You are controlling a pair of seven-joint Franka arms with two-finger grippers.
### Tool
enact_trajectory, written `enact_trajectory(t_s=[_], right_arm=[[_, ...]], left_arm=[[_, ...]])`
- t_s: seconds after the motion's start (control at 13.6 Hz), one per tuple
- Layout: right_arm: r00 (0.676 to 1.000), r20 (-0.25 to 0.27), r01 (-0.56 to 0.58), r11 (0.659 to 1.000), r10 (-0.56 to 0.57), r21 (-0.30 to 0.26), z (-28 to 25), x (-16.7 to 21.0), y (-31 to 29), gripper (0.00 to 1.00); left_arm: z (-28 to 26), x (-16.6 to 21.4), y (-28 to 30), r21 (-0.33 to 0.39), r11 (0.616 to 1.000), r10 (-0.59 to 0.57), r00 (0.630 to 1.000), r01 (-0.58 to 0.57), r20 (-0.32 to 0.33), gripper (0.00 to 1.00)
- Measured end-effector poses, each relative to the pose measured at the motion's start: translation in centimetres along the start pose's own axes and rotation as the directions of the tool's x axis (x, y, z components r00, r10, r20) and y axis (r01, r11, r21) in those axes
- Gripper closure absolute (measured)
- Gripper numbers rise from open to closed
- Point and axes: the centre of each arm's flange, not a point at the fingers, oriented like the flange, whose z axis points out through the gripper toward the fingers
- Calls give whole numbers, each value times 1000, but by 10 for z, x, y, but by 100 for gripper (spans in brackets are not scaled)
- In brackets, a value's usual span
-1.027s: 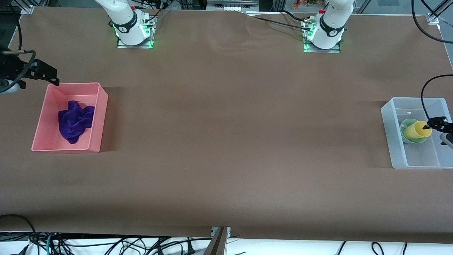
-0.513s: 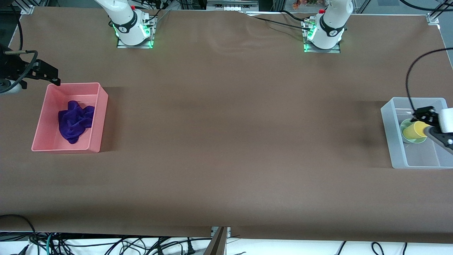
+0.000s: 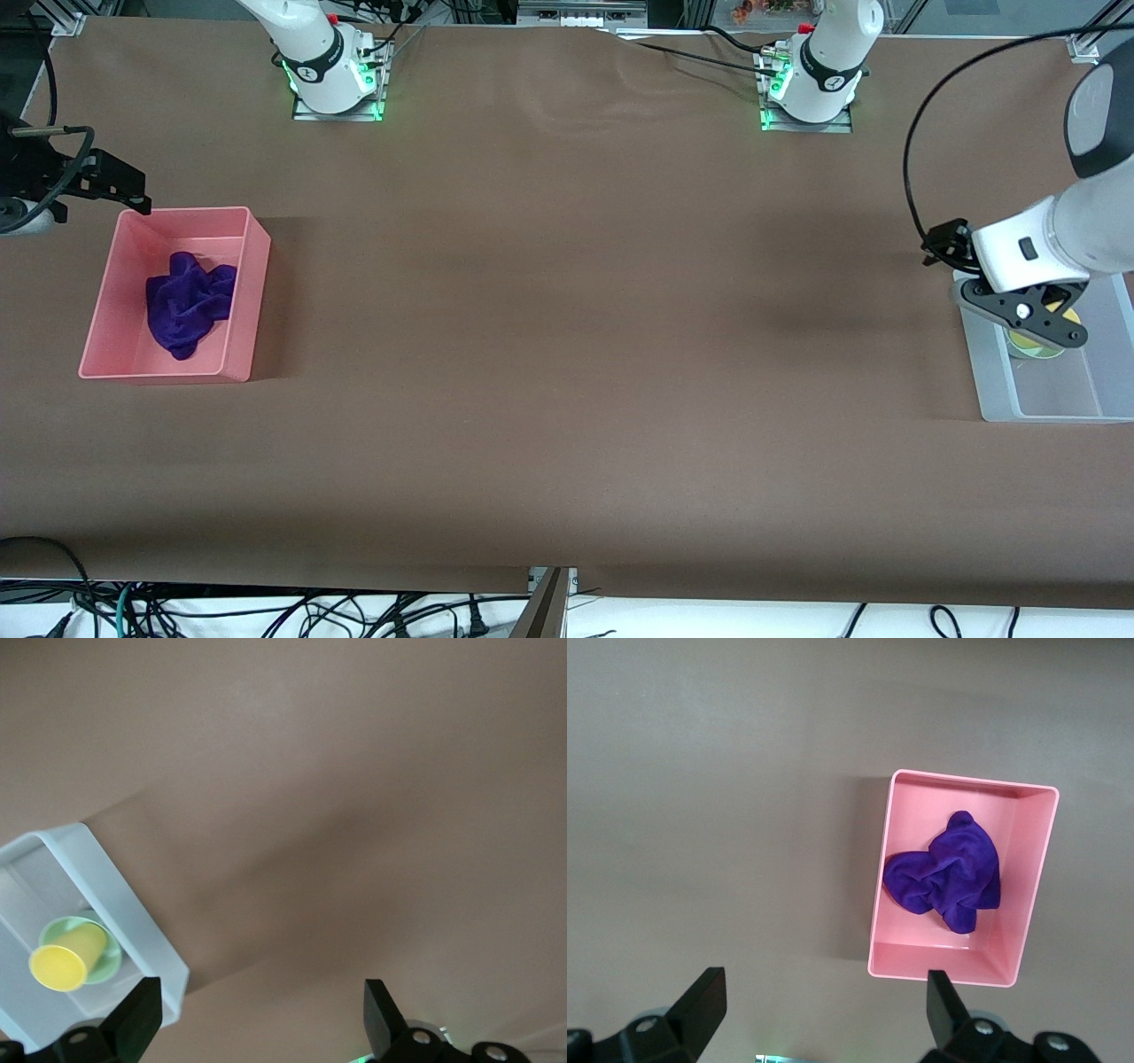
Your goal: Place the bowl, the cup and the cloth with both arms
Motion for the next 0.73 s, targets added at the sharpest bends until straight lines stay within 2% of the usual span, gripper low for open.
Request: enact_trajectory(t_s=[0.07, 0.15, 0.29, 0.37, 0.59, 0.73], right_arm=[[1000, 0, 0, 1000, 0, 0, 0, 0, 0, 0], [1000, 0, 0, 1000, 0, 0, 0, 0, 0, 0], [1000, 0, 0, 1000, 0, 0, 0, 0, 0, 0], [1000, 0, 0, 1000, 0, 0, 0, 0, 0, 0], [1000, 0, 0, 1000, 0, 0, 0, 0, 0, 0], [1000, 0, 0, 1000, 0, 0, 0, 0, 0, 0]], left_arm=[[-8, -2, 7, 9, 998, -55, 998, 55, -26, 0], [-15, -3, 12, 16, 992, -120, 989, 122, -83, 0], [-11, -15, 20, -33, 972, -236, 953, 234, -191, 0], [-4, -26, 25, -52, 961, -278, 936, 273, -217, 0], [5, -49, 33, -68, 947, -321, 920, 314, -225, 0], [8, -51, 34, -69, 945, -328, 919, 321, -218, 0]])
